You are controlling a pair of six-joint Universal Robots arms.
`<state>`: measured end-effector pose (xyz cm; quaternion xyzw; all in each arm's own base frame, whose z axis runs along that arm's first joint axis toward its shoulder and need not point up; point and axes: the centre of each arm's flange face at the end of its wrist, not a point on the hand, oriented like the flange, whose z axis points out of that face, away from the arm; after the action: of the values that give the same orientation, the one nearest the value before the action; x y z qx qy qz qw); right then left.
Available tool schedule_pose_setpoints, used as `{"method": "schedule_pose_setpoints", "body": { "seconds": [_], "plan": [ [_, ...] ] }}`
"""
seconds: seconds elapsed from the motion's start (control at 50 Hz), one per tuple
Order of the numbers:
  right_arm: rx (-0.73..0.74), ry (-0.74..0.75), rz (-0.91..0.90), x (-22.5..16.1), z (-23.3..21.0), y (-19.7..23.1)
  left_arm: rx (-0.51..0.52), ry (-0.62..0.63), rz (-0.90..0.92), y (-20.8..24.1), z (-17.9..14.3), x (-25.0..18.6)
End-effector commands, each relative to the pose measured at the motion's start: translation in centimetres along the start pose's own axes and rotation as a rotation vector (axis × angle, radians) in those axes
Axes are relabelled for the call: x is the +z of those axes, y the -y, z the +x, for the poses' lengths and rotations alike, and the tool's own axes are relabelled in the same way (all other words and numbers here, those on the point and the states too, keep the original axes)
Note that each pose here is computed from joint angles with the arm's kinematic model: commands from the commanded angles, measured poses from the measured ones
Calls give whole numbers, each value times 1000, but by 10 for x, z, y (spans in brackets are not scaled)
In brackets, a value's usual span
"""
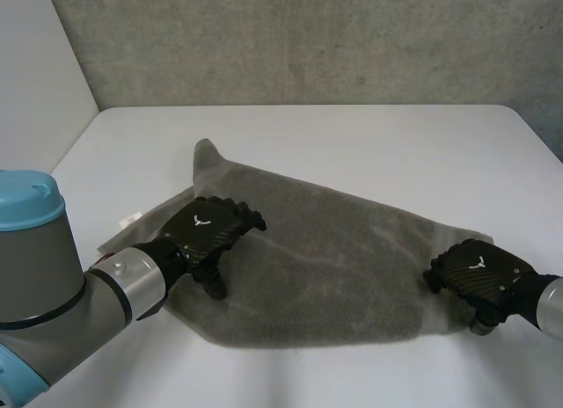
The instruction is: Fold the towel.
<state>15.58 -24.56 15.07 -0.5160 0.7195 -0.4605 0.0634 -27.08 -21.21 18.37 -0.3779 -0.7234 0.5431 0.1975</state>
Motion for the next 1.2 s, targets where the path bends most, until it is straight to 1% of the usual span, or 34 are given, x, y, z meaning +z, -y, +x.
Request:
{"method": "schedule_pose_setpoints", "body": {
  "seconds": [0.02, 0.24, 0.58, 0.64, 0.68, 0.74, 0.78, 0.8, 0.84, 0.9, 1.06, 1.2],
  "plan": [
    [16, 7, 7, -1, 4, -10, -4, 0, -3, -1, 0, 0],
    [46, 52, 48, 3, -3, -14, -5, 1, -3, -2, -1, 0],
    [46, 49, 64, 16, 0, -24, -8, 0, -9, -4, 0, -1],
    [51, 23, 68, 16, 10, -23, -9, 3, -10, -4, -1, -1],
    [79, -27, 67, 13, 26, -25, -8, 4, -7, -3, -1, -1],
    [87, -59, 73, 10, 36, -24, -7, 6, -6, -3, -2, -1],
    [98, -123, 86, 4, 55, -18, -7, 8, -5, -2, -2, -1],
    [98, -123, 86, 3, 55, -18, -7, 8, -5, -2, -2, -1],
    [112, -176, 86, 0, 72, -18, -10, 23, -4, -2, -8, 0],
    [116, -207, 84, -1, 84, -19, -16, 44, -6, -3, -17, 0],
    [113, -254, 47, 4, 100, -22, -36, 107, -28, -11, -42, 1],
    [119, -262, 35, 9, 106, -26, -58, 119, -59, -21, -49, 4]
  ]
}}
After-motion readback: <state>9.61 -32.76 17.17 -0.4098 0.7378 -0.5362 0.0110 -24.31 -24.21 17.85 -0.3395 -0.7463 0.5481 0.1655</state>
